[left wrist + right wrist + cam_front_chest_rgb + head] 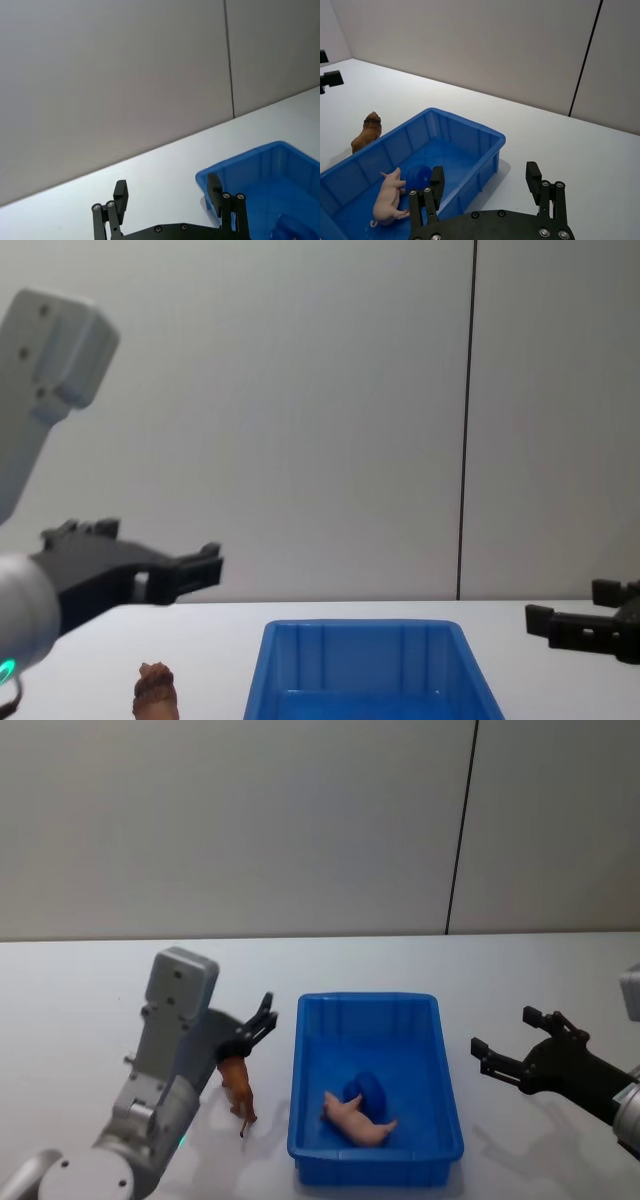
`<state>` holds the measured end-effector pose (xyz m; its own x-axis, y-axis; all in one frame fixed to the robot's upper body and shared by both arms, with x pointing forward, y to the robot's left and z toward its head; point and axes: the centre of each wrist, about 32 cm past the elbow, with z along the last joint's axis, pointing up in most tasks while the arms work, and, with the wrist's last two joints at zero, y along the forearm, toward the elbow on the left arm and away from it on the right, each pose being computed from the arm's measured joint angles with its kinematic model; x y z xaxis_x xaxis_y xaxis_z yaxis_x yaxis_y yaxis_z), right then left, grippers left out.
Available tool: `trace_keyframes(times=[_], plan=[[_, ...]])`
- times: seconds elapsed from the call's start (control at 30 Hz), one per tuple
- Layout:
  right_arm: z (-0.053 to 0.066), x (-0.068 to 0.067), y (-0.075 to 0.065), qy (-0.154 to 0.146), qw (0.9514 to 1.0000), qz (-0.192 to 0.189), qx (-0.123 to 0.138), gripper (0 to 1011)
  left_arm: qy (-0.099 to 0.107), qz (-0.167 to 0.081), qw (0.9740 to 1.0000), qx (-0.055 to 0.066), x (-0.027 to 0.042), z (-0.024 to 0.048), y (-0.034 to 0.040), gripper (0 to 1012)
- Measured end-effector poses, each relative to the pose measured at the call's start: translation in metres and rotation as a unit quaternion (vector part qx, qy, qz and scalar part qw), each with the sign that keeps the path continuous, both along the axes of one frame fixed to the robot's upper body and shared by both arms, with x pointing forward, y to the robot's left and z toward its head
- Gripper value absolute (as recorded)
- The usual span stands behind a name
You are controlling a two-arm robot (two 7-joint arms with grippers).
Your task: Pick up the two dolls from the table and place them into the box.
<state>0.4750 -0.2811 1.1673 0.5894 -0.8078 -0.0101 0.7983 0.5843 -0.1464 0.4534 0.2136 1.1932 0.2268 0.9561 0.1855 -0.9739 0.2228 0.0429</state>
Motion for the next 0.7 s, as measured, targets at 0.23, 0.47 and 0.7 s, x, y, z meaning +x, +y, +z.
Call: trace_keyframes(times=[0.23, 0.47, 0.7], plan=[[0.0, 0.0, -0.001, 0.0, 1.0, -0.001, 0.0, 1001, 0.029, 0.032, 0.9989, -0.02, -0.0124, -0.0122, 0.0056, 1001], [0.0, -0.001, -0.001, 0.0, 1.0, -0.001, 0.0, 1001, 0.056, 0.047, 0.9966, -0.037, -0.0177, -0.0262, 0.0099, 1001], [0.0, -0.001, -0.002, 0.0, 1.0, -0.001, 0.0, 1001, 0.078, 0.045, 0.995, -0.042, -0.0165, -0.0371, 0.0125, 1001]])
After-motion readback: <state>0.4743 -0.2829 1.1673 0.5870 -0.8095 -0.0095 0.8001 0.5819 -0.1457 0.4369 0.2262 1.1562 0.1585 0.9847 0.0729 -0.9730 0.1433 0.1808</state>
